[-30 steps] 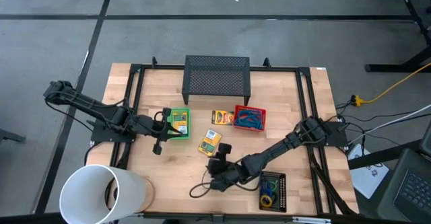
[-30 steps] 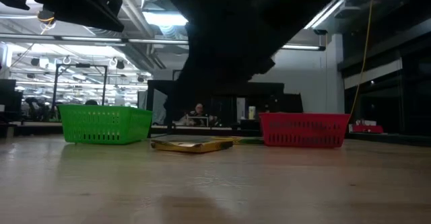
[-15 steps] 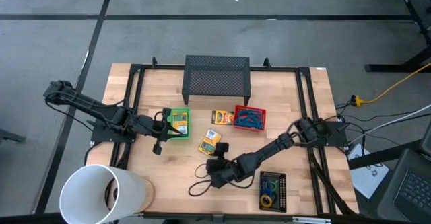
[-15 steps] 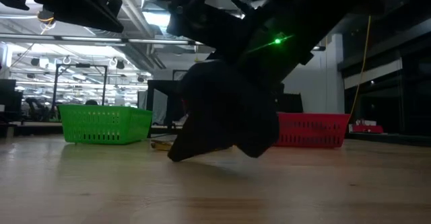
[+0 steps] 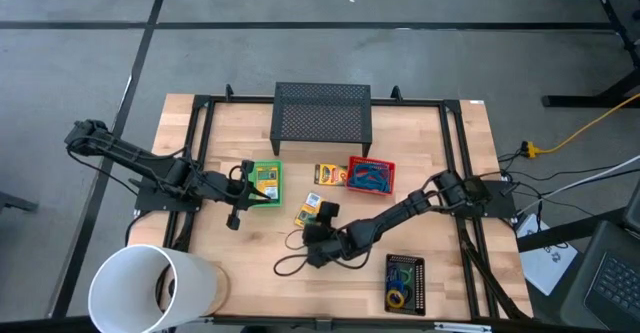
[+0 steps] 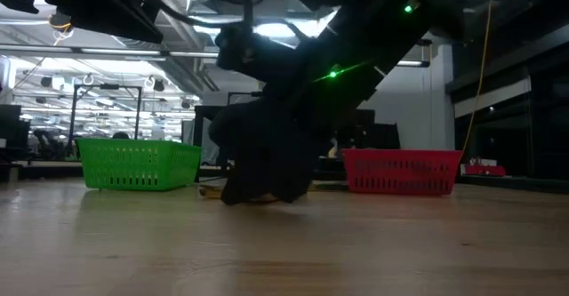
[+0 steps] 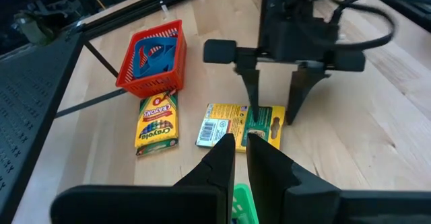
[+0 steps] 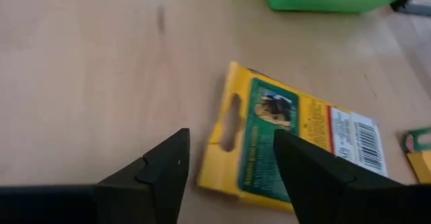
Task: Pick & Place Office Desk Supplies
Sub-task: Put the box of crayon into the black bin
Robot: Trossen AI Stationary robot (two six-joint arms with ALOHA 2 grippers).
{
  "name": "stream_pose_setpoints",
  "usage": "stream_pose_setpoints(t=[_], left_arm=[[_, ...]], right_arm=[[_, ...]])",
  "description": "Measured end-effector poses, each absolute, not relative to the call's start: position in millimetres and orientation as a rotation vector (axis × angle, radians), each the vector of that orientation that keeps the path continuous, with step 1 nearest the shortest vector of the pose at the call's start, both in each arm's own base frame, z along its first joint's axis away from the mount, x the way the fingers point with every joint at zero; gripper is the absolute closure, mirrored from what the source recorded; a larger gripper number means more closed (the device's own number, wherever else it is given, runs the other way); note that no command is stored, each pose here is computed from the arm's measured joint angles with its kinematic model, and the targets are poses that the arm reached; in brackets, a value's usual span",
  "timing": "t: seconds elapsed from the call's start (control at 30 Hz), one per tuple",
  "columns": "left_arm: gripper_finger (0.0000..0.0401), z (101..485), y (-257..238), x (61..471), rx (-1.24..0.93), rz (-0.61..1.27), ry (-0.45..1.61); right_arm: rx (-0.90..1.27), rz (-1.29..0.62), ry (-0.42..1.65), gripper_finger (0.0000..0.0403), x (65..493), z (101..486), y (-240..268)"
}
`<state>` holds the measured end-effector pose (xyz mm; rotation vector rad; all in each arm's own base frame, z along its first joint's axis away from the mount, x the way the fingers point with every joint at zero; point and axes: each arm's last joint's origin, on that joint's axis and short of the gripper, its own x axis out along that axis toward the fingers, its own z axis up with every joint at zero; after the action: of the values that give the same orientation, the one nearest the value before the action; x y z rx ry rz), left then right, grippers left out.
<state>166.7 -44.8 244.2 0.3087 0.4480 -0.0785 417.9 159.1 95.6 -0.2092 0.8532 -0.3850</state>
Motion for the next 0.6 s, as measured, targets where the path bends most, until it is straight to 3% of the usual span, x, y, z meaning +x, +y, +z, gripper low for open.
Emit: stream_pose_setpoints(t=[0.23, 0.5, 0.6], left_arm=[[0.0365, 244, -45, 167, 0.299, -0.077, 0.449], [0.0365, 244, -45, 167, 0.3, -0.077, 0.453], [0.0365, 244, -45, 167, 0.3, -0.077, 0.453]], right_arm=[[-0.128, -0.438, 0.874, 0.0257, 419, 93, 149], [-0.12, -0.45, 0.881, 0.0387, 419, 92, 145], [-0.114, -0.447, 0.866, 0.0392, 419, 92, 147]])
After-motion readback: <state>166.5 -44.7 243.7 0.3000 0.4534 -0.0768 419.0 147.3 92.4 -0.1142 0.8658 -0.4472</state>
